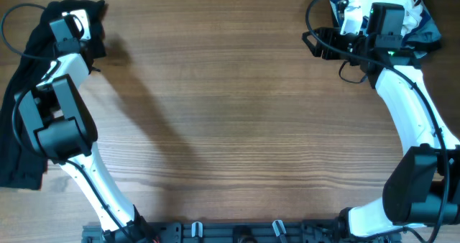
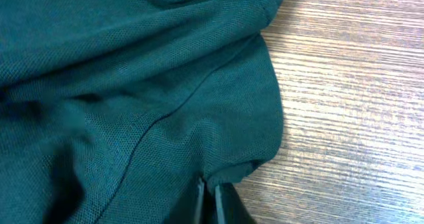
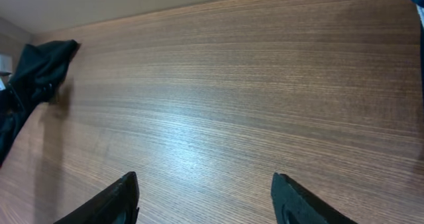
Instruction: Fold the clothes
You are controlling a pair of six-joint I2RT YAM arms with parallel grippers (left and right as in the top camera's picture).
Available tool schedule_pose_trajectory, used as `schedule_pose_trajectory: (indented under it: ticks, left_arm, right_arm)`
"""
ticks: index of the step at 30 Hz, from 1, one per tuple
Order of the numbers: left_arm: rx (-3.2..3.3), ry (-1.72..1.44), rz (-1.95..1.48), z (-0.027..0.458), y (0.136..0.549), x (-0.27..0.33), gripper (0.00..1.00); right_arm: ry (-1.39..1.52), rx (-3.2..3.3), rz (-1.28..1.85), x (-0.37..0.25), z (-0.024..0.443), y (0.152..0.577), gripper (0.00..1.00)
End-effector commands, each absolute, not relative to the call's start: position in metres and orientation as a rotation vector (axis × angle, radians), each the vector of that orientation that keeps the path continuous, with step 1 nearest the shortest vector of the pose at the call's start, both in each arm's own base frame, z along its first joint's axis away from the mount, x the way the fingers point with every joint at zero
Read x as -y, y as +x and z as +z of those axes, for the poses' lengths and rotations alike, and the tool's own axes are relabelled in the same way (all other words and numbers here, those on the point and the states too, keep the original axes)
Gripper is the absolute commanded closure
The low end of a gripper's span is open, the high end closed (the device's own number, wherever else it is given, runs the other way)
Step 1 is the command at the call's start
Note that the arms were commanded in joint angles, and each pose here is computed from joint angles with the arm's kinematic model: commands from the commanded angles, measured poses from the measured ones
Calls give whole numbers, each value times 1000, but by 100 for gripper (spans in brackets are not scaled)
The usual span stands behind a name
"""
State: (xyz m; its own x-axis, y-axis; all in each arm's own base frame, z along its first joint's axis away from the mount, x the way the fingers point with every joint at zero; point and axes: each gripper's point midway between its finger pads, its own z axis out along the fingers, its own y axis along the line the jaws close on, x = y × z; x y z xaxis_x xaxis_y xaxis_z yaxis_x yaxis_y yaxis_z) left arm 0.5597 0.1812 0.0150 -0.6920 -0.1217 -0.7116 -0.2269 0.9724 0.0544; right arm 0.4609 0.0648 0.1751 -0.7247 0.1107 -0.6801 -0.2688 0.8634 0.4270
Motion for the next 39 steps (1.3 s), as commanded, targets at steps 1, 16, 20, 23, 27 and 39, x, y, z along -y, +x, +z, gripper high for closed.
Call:
schedule_pose_trajectory:
  ticks: [1,16,20,23,27,39]
  left_arm:
    - [-2321,-383,97,14,562,-176,96]
    - [-1631,19,-234,442,473,59,96]
    - [-1501,22,-350,482,457,88,96]
    - [-1471,86,-428,489,449,122,96]
    - [-1595,131,-464,449,458,153,96]
    - [-1669,355,-693,392,438,301,96]
  right_arm:
    - [-117,-2289,652,-65,175,466,45]
    - [-112,-2218,719,-72,191,473,63]
    - [-172,-2194,832,-87,197,466,63]
    - [-251,-2169,882,-99,202,460,63]
    - [-320,-2134,918,-107,208,456,63]
    - [-131,-2010,732,-29,270,459,62]
